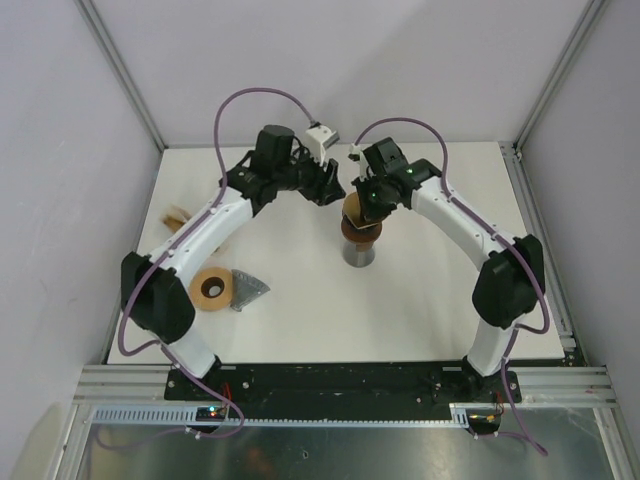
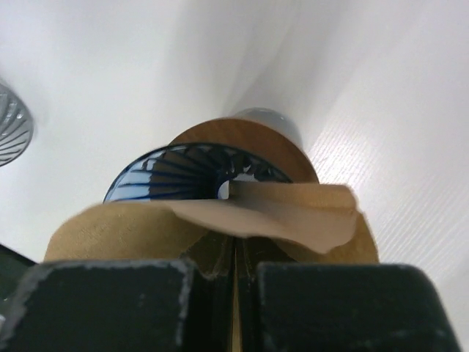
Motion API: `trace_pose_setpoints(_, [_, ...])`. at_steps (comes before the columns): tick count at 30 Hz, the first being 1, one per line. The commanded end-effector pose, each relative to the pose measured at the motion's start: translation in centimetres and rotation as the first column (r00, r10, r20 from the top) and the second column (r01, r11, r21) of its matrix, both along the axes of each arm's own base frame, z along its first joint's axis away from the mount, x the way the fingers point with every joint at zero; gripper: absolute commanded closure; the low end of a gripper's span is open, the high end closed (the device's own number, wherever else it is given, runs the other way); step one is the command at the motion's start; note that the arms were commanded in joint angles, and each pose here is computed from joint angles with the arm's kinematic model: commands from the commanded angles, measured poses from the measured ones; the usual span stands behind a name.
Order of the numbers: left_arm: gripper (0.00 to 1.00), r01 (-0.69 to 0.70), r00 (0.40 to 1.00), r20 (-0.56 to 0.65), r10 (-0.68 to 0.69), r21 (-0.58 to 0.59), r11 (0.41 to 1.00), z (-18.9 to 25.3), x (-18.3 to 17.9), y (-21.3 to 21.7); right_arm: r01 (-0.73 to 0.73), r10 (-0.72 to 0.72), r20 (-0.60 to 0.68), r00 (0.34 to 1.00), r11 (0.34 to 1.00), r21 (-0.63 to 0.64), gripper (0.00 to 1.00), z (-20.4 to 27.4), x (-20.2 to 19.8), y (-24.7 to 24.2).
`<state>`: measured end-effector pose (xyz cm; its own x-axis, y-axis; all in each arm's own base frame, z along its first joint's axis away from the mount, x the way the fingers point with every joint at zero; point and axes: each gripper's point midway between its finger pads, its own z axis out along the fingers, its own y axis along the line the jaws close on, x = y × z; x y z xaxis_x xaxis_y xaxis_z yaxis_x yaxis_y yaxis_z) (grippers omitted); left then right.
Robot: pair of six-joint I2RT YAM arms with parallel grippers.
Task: Place the coffee filter in the dripper
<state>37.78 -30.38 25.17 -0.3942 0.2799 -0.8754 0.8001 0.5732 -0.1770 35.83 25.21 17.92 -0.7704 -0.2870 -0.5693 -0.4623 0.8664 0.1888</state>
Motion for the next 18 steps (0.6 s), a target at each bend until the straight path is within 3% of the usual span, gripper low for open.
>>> trace_pose_setpoints(1, [0.38,0.049,0.995,0.09,-0.04,-0.101,0.994,5.5,-1.6,1.2,-0.004,0.007,0.034,0.999,0.996,-0.086,1.0,0.5,0.9,0.3])
trace_pose_setpoints(10, [0.38,-0.002,0.997,0.072,0.012,-0.135,0.991,6.1,-2.3,4.4,0.021,-0.023,-0.004,1.0,0.962,-0.274,1.0,-1.6,1.2,0.0])
trace_pose_setpoints(14, [0.4,-0.04,0.998,-0.061,0.03,-0.165,0.985,3.3,-3.2,4.2,0.019,-0.027,-0.017,0.999,0.944,-0.33,1.0,-2.8,1.1,0.1])
trace_pose_setpoints(18, [0.36,-0.071,0.981,-0.191,0.029,-0.215,0.974,0.9,-3.7,3.2,0.018,-0.024,-0.016,1.0,0.946,-0.322,1.0,-3.2,1.0,0.4])
